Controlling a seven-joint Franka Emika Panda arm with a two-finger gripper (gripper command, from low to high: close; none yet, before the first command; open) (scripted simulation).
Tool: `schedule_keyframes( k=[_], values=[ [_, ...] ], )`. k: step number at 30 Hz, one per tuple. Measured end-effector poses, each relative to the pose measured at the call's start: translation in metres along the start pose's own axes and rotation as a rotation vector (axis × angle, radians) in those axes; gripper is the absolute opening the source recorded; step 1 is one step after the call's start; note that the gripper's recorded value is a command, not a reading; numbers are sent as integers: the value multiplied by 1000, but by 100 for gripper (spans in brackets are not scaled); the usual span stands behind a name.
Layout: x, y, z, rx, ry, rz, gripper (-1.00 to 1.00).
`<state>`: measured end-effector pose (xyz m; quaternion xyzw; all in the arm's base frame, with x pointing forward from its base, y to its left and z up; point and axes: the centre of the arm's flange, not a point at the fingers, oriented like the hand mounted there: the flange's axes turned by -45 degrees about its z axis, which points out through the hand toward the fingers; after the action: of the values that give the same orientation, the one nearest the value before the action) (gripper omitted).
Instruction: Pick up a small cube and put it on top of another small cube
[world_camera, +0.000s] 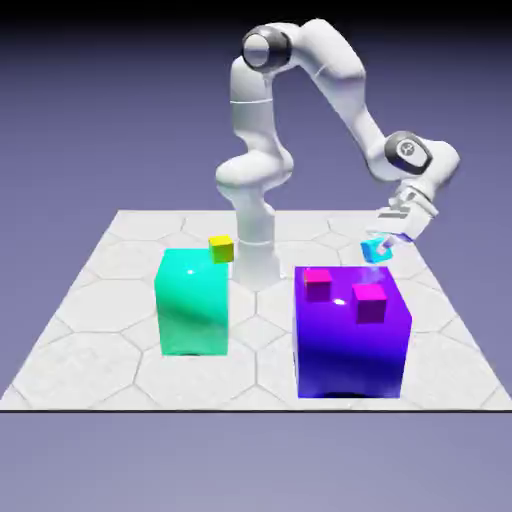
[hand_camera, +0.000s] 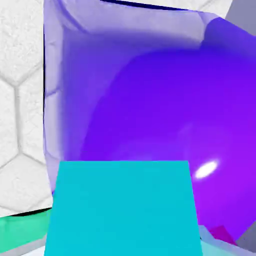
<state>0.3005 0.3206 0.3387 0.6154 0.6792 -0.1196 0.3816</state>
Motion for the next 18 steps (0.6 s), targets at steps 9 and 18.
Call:
schedule_keyframes(
  k=[9, 18],
  values=[
    [-92, 94, 45, 127, -34, -122, -100],
    [-97, 74, 55, 14, -130, -393, -100]
  ],
)
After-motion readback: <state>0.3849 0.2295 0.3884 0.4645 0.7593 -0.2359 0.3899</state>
